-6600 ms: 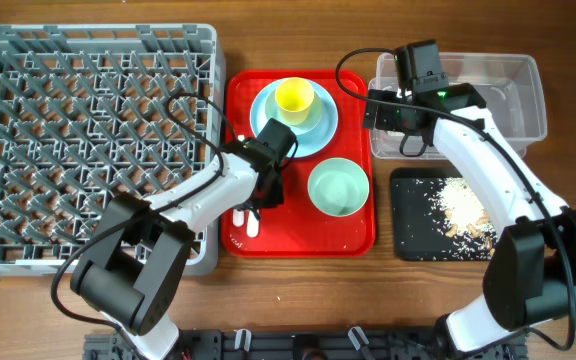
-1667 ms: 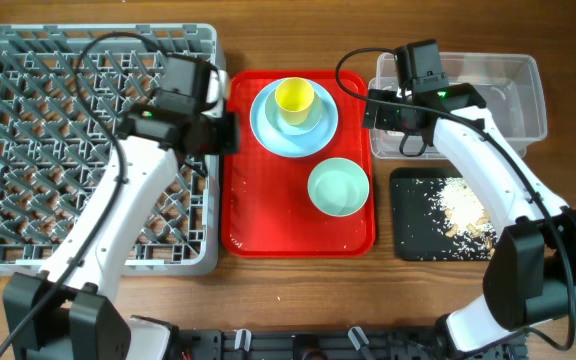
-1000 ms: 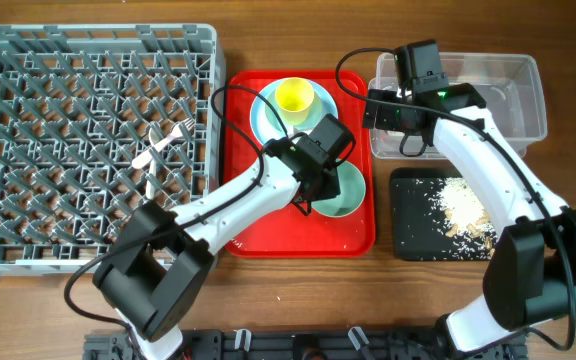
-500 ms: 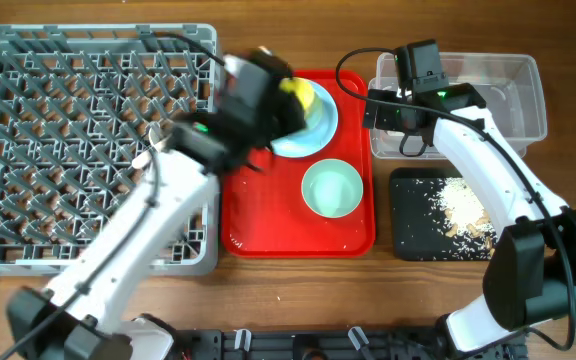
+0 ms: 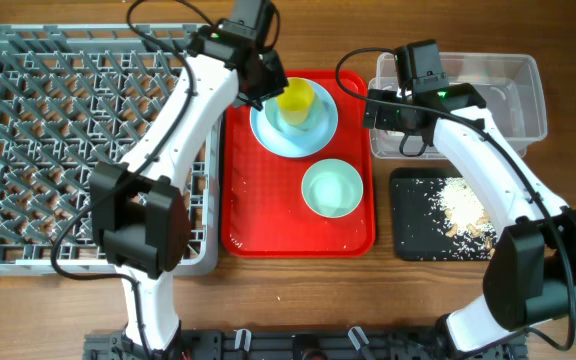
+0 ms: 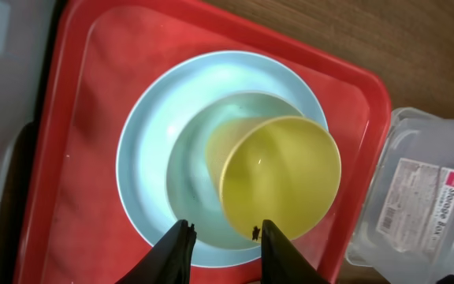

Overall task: Sort waste into correct bins and load items into the dishwasher rack
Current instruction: 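Grasp the yellow cup on the blue plate with left gripper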

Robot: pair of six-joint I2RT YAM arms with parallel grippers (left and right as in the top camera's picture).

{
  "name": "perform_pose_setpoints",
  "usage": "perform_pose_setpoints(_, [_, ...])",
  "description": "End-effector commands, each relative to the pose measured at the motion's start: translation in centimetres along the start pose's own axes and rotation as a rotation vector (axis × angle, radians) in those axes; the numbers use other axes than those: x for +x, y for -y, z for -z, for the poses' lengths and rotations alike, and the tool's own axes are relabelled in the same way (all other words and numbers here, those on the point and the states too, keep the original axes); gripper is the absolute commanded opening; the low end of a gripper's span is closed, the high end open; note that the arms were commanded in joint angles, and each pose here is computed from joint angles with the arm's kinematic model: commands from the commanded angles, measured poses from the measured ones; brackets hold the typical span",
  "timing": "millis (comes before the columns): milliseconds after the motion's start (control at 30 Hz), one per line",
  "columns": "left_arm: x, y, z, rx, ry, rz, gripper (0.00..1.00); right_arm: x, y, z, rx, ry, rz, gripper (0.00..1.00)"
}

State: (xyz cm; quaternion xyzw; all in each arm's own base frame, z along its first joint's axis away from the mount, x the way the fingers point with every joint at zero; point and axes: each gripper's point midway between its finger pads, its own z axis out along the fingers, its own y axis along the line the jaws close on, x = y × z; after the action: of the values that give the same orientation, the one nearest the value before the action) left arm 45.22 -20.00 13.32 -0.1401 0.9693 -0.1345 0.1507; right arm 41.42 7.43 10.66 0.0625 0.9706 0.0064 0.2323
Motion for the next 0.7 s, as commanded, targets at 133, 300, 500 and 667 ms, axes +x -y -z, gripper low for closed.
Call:
perform_pose_setpoints(133, [1.5, 0.3, -4.5, -0.117, 0.008, -0.083, 0.28, -0.1, 0.4, -0.4, 0.020, -0.001, 0.009, 1.00])
perform_pose_setpoints(300, [1.4, 0.1, -4.7, -0.121, 0.009, -0.081, 0.22, -0.1, 0.4, -0.4, 0.020, -0.001, 0.009, 1.00])
perform_pose_setpoints(500, [1.0, -0.4, -4.8, -0.147, 0.027, -0.081, 0.16, -0.1, 0.4, -0.4, 0.020, -0.001, 0.009, 1.00])
perform_pose_setpoints(667, [1.0, -0.4, -4.8, -0.146, 0.026, -0.081, 0.04, -0.1, 0.4, -0.4, 0.020, -0.001, 0.009, 1.00])
